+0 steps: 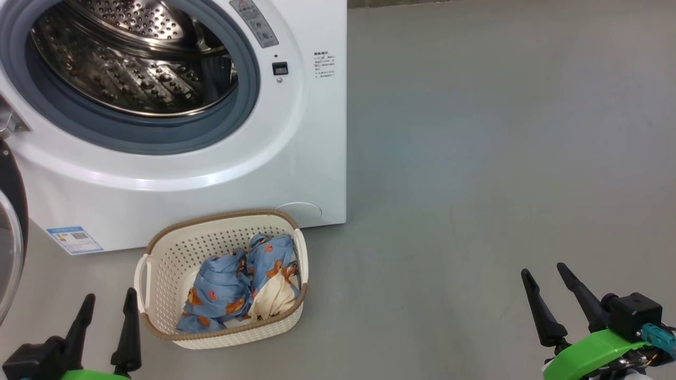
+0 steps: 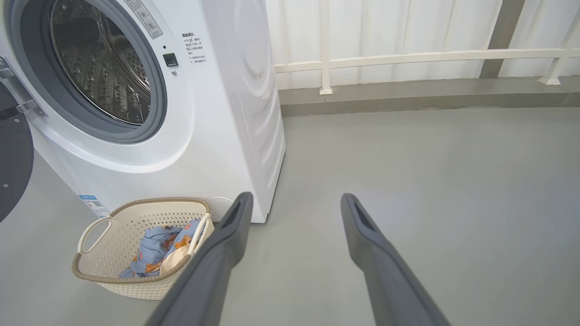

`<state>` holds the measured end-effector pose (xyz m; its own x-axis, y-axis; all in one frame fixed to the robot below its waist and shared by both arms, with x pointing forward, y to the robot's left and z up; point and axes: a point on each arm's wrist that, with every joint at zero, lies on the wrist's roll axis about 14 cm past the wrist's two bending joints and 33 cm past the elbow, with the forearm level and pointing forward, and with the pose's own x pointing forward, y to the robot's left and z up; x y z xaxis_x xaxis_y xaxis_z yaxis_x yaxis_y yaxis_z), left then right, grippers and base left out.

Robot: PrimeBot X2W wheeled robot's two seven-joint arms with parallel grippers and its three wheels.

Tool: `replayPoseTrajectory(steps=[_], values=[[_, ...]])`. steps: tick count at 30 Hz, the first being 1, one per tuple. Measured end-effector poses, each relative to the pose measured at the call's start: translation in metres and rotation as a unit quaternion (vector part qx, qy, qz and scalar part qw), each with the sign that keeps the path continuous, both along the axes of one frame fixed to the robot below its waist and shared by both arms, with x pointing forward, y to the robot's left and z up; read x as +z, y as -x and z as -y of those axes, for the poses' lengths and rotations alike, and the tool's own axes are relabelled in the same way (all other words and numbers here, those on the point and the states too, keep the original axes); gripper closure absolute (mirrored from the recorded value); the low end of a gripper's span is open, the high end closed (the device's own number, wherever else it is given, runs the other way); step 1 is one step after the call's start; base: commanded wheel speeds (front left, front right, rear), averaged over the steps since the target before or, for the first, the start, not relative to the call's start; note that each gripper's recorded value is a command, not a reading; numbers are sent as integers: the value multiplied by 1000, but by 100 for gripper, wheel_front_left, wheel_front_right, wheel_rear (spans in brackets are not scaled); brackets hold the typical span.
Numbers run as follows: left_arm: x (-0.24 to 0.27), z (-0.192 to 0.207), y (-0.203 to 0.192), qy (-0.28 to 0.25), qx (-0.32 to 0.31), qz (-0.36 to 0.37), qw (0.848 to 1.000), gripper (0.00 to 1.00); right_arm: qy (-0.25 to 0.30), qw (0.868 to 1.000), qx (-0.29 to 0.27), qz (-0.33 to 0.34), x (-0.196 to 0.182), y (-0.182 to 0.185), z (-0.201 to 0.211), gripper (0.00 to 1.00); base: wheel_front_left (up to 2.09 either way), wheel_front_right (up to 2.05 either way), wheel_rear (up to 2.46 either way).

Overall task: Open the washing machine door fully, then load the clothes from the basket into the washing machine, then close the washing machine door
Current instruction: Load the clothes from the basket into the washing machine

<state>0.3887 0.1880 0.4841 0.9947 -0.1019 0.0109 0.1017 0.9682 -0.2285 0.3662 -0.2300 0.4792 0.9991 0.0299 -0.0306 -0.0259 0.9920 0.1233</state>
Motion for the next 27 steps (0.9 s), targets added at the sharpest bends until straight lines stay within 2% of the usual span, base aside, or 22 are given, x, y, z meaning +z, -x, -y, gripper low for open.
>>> replayPoseTrajectory(steps=[12,27], values=[[1,0,0,3,1,2,1000,0,0,1000,3,-2,-1,-1,-2,0,7,-17,10],[-2,2,0,3,-6,-3,1000,0,-2,1000,6,-6,-4,-2,-5,0,93,-139,46]])
